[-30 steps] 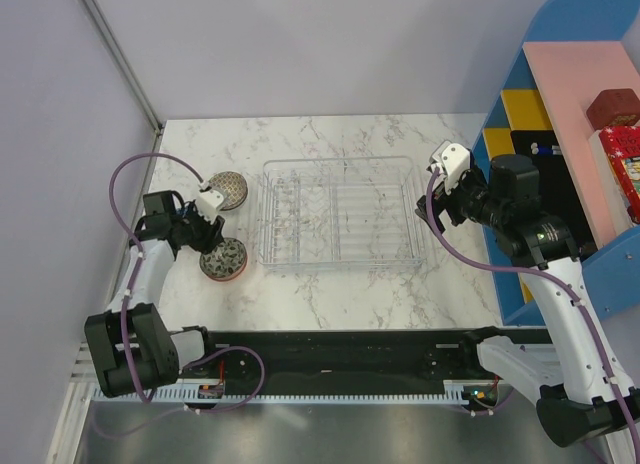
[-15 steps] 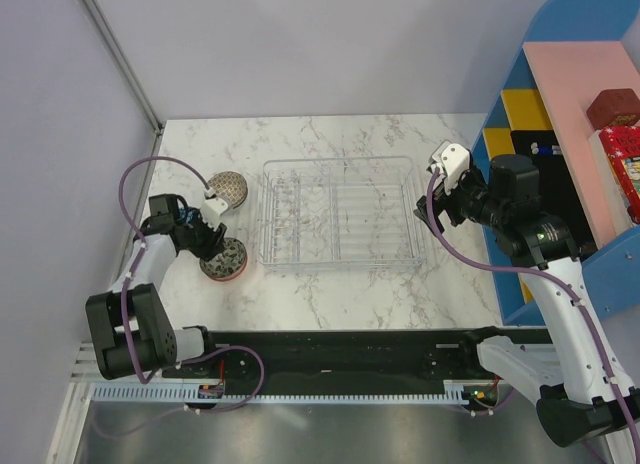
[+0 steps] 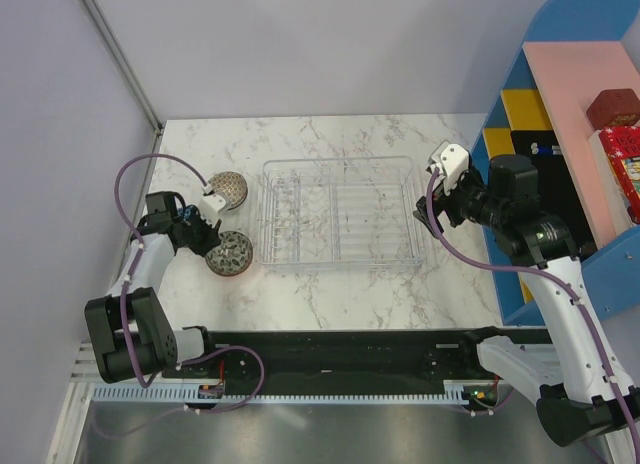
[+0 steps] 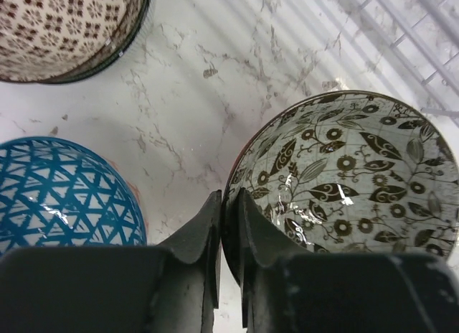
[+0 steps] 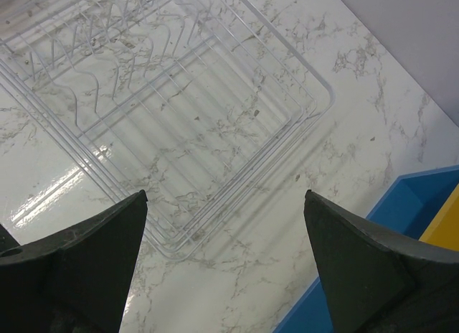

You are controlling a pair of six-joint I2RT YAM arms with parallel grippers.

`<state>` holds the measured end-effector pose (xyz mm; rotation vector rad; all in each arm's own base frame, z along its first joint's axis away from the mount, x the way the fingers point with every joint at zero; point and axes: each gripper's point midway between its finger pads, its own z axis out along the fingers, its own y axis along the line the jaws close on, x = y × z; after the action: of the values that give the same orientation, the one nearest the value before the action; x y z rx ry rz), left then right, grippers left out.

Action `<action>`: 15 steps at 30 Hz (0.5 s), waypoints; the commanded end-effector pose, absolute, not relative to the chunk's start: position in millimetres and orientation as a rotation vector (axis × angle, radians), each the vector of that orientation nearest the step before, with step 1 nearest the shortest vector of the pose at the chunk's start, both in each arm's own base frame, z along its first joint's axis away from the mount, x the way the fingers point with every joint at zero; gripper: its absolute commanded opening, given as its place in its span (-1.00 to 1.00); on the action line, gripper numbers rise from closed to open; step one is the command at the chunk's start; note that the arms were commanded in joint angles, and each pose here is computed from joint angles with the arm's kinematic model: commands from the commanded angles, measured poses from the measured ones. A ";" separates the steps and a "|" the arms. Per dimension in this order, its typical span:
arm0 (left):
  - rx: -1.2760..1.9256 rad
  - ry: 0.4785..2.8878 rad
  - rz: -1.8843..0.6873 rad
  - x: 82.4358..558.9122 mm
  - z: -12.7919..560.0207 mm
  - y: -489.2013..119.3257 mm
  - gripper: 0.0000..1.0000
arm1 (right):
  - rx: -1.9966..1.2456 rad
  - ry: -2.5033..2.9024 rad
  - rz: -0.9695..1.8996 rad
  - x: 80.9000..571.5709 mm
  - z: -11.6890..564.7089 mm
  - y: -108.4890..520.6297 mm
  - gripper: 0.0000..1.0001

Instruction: Load the bowls into the dish rack

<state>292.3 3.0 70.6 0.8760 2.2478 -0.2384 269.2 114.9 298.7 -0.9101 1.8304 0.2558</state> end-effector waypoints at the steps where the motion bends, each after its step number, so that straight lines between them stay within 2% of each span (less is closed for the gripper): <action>1: 0.878 2.143 -0.192 310.0 102.5 3.2 -0.75 | -0.913 1.790 0.286 268.8 313.6 121.7 0.95; 5: 0.870 2.136 -0.195 309.5 107.4 2.3 -0.91 | -0.914 1.792 0.291 268.8 313.5 122.2 0.95; 13: 0.862 2.191 -0.193 305.9 92.0 7.4 -0.92 | -0.923 1.796 0.310 267.8 310.8 124.6 0.95; 15: 0.842 2.197 -0.191 306.3 91.2 9.9 -0.82 | -0.927 1.802 0.317 267.7 308.5 125.4 0.95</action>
<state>296.8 1.4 84.0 0.8769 2.2059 -0.2270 268.5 118.2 294.0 -0.9224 1.8442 0.2819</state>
